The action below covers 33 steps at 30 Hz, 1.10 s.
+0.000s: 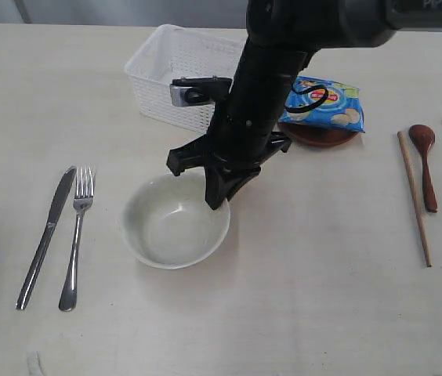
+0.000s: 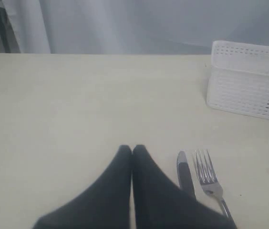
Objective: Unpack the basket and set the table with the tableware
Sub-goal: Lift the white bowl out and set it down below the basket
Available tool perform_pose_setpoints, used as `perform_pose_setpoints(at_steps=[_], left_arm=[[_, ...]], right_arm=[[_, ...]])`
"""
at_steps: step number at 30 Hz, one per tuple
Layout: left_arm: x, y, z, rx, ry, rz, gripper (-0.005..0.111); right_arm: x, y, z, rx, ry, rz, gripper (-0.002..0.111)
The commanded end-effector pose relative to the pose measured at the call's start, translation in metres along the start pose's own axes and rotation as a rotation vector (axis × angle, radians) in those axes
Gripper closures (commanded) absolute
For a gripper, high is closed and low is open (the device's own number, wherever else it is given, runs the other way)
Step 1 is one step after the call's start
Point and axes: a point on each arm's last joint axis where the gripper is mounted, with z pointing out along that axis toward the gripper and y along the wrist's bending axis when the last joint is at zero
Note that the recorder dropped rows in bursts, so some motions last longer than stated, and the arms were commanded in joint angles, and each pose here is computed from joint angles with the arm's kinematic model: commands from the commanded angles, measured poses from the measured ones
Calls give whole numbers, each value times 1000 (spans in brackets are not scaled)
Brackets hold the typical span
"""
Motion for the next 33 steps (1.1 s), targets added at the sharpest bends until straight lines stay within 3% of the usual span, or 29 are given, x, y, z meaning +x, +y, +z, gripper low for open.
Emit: perform_pose_setpoints(at_steps=[1, 16, 19, 23, 25, 29, 33], left_arm=[[0, 0, 0, -5, -12, 10, 107], [0, 0, 0, -5, -12, 10, 107], [0, 0, 0, -5, -12, 10, 107], [0, 0, 0, -5, -12, 10, 107], [0, 0, 0, -5, -12, 10, 107], [0, 0, 0, -5, -12, 10, 107], [0, 0, 0, -5, -12, 10, 107]], right_arm=[[11, 15, -4, 7, -65, -8, 109], [32, 12, 28, 34, -29, 32, 108], [31, 11, 29, 36, -46, 30, 97], [28, 10, 29, 53, -72, 20, 61], [27, 11, 24, 62, -92, 12, 49], [23, 17, -6, 52, -149, -4, 46], [32, 20, -69, 51, -250, -24, 48]])
